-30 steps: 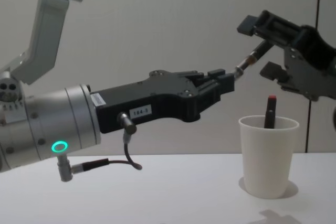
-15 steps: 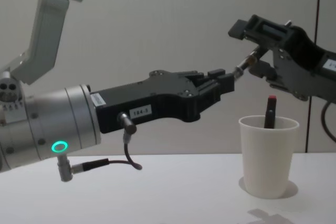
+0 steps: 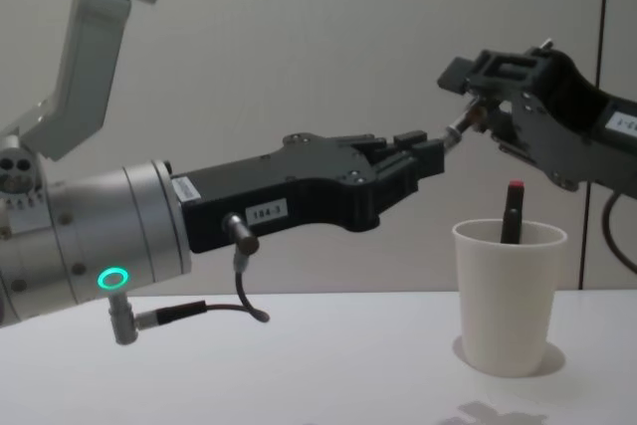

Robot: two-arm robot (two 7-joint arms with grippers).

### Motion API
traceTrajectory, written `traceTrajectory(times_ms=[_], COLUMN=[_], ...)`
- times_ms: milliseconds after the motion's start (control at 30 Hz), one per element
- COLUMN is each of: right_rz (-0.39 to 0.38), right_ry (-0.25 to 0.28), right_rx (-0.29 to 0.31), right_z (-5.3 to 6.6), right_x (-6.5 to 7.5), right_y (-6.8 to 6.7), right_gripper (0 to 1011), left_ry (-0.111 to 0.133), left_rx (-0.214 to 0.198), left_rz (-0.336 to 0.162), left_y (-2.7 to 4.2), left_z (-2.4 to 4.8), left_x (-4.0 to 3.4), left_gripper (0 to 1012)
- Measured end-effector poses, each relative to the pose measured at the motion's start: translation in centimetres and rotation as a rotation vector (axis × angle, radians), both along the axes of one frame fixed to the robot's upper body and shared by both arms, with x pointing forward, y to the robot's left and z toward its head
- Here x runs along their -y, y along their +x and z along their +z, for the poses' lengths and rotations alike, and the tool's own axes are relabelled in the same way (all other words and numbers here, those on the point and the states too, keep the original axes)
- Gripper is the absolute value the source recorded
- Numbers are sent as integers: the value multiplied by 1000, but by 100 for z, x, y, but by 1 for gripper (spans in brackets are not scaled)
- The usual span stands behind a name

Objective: Place the pen into the pen holder.

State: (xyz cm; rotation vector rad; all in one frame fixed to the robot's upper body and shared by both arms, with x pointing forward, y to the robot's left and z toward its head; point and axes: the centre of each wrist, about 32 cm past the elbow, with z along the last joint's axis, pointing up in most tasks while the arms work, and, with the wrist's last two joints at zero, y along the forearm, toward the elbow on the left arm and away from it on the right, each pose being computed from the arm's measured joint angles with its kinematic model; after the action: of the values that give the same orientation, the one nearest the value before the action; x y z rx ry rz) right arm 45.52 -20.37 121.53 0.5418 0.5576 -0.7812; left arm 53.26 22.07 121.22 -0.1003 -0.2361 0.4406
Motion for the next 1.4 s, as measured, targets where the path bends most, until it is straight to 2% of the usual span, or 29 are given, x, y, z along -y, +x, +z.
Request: traceTrajectory(times_ms=[300, 733, 1000, 1100, 1133, 1167, 1333, 1400], right_rz=[2, 1, 0, 1, 0, 0, 1, 1], right_ry=[0, 0, -1, -1, -1, -1, -1, -1], right_rx=[0, 0, 0, 0, 0, 0, 0, 0], right_z=[1, 1, 1, 1, 1, 1, 1, 1], right_x=[-6, -8, -8, -8, -8, -8, -8, -8], right_y=[3, 6, 7, 7, 7, 7, 7, 7], right_gripper=[134, 131, 131, 132, 131, 131, 132, 131], left_ry=[0, 0, 0, 0, 0, 0, 0, 0], left_rx=[0, 0, 0, 0, 0, 0, 0, 0], left_rz=[0, 0, 0, 0, 0, 0, 0, 0], left_y=[0, 0, 0, 0, 0, 0, 0, 0], left_z=[0, 0, 0, 0, 0, 0, 0, 0], left_x=[0, 0, 0, 0, 0, 0, 0, 0], left_gripper=[125, 128, 349, 464, 464, 535, 666, 751])
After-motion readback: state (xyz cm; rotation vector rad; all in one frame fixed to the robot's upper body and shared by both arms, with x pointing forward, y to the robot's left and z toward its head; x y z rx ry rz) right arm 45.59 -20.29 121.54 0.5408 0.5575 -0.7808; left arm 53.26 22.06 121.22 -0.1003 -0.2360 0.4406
